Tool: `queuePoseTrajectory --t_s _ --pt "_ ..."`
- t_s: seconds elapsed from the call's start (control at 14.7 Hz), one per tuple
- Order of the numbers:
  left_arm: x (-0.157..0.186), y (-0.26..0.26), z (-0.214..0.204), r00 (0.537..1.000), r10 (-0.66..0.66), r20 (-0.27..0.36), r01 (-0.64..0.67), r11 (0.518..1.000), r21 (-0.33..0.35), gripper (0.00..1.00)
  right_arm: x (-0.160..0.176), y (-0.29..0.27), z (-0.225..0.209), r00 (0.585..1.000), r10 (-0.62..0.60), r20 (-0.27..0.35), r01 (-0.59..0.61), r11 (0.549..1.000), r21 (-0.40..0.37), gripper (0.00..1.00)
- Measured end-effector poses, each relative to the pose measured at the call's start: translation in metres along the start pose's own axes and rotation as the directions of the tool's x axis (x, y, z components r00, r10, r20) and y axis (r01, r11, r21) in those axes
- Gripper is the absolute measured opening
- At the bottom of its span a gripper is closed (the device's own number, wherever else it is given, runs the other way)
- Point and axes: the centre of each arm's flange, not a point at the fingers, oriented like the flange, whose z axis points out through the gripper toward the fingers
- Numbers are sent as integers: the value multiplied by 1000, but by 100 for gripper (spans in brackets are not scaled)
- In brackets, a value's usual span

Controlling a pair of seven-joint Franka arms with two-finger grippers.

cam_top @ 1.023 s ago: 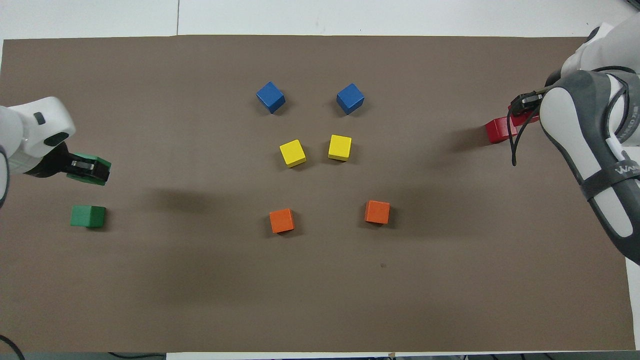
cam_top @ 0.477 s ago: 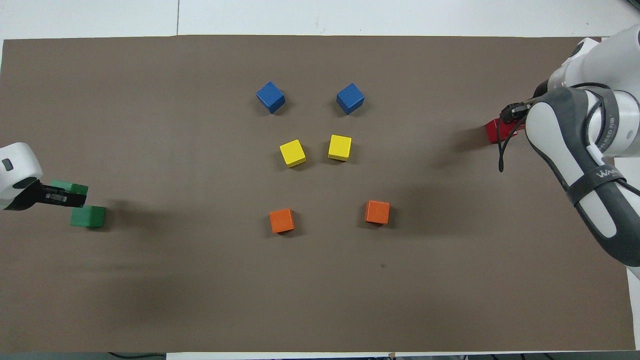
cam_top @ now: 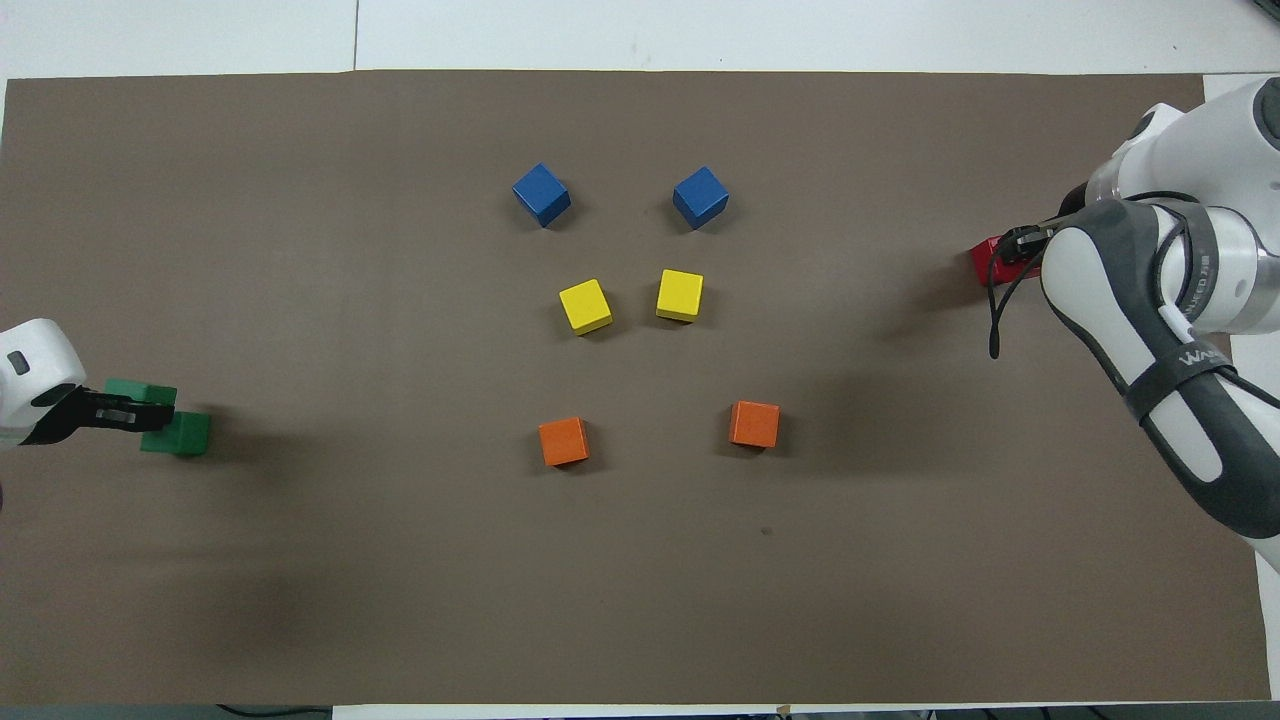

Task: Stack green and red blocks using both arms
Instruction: 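Lower the green cube onto the green while the right gripper stacks red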

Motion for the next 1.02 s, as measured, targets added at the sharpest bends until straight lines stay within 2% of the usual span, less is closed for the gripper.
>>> queuePoseTrajectory --t_s 0.27,1.02 --pt "-4 0 5 1000 -6 6 6 1000 -5 55 -2 -1 5 1000 -3 -27 3 1000 -6 55" --pt "-15 1 12 1000 -2 15 2 1000 -9 56 -3 -2 6 999 -11 -40 11 1000 -10 55"
